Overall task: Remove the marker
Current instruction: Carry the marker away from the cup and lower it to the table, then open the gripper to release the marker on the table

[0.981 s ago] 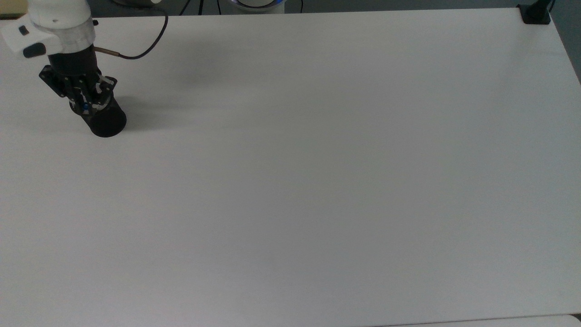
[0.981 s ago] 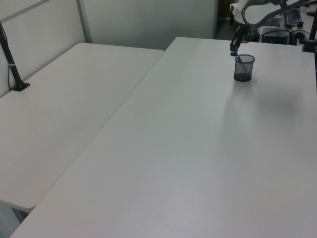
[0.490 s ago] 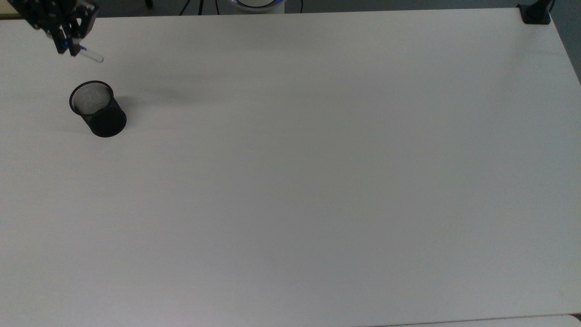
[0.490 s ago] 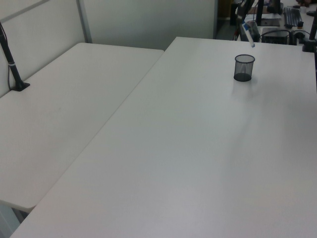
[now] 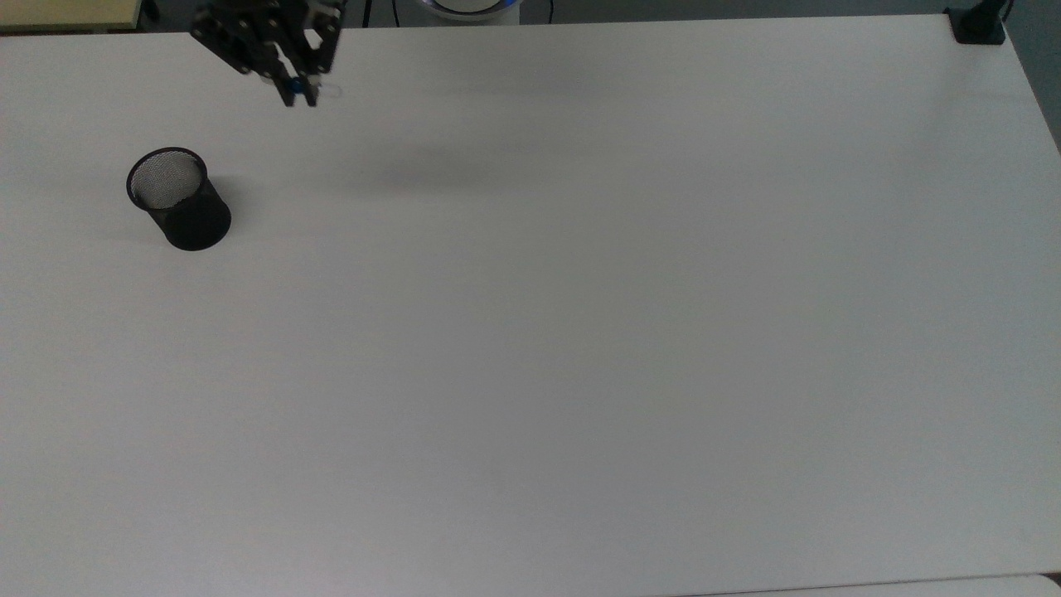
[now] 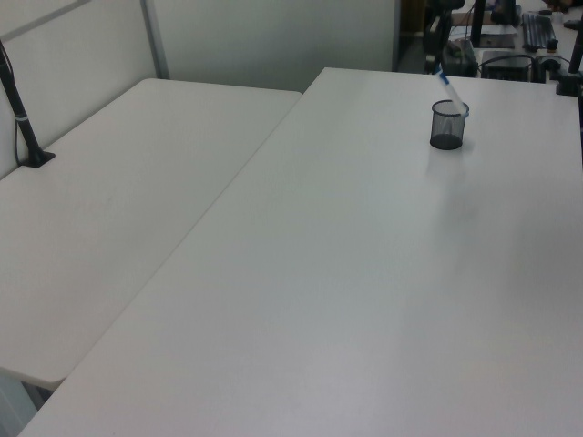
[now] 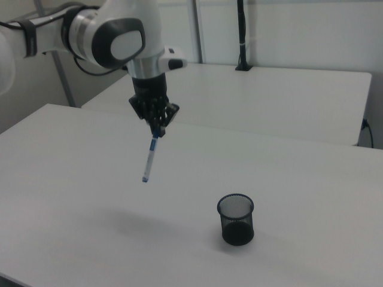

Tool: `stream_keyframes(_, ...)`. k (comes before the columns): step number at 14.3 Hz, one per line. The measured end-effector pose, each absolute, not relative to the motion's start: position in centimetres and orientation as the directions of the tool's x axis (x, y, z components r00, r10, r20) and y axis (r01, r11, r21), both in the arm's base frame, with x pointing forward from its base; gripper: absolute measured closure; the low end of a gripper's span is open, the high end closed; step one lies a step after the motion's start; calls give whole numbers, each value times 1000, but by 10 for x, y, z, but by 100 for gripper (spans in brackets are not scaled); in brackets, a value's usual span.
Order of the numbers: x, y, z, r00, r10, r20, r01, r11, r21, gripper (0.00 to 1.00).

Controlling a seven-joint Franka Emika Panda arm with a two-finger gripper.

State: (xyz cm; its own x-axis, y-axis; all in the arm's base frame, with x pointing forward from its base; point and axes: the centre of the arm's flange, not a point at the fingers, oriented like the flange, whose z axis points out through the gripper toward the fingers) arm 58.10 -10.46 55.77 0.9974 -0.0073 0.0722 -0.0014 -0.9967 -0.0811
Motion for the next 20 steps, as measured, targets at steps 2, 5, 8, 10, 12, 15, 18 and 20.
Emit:
stream_keyframes(2, 595, -81, 518, 1000, 1, 1, 1, -995, -102, 81)
stream_keyframes(5, 610, -44, 455, 994, 30, -105, 17, -992, -127, 81)
stream_keyframes(8, 614, -21, 414, 990, 41, -132, 27, -994, -106, 81)
stream_keyframes(10, 615, -17, 390, 994, 19, -107, 11, -998, -67, 81)
stream_keyframes(12, 621, -17, 365, 997, -17, -81, -19, -999, -35, 81)
stream_keyframes(15, 629, -8, 338, 996, -51, -71, -51, -999, 5, 81)
stream_keyframes(18, 633, -5, 323, 995, -70, -67, -70, -998, 9, 78)
stream_keyframes(20, 633, -5, 322, 995, -72, -63, -71, -997, 8, 61)
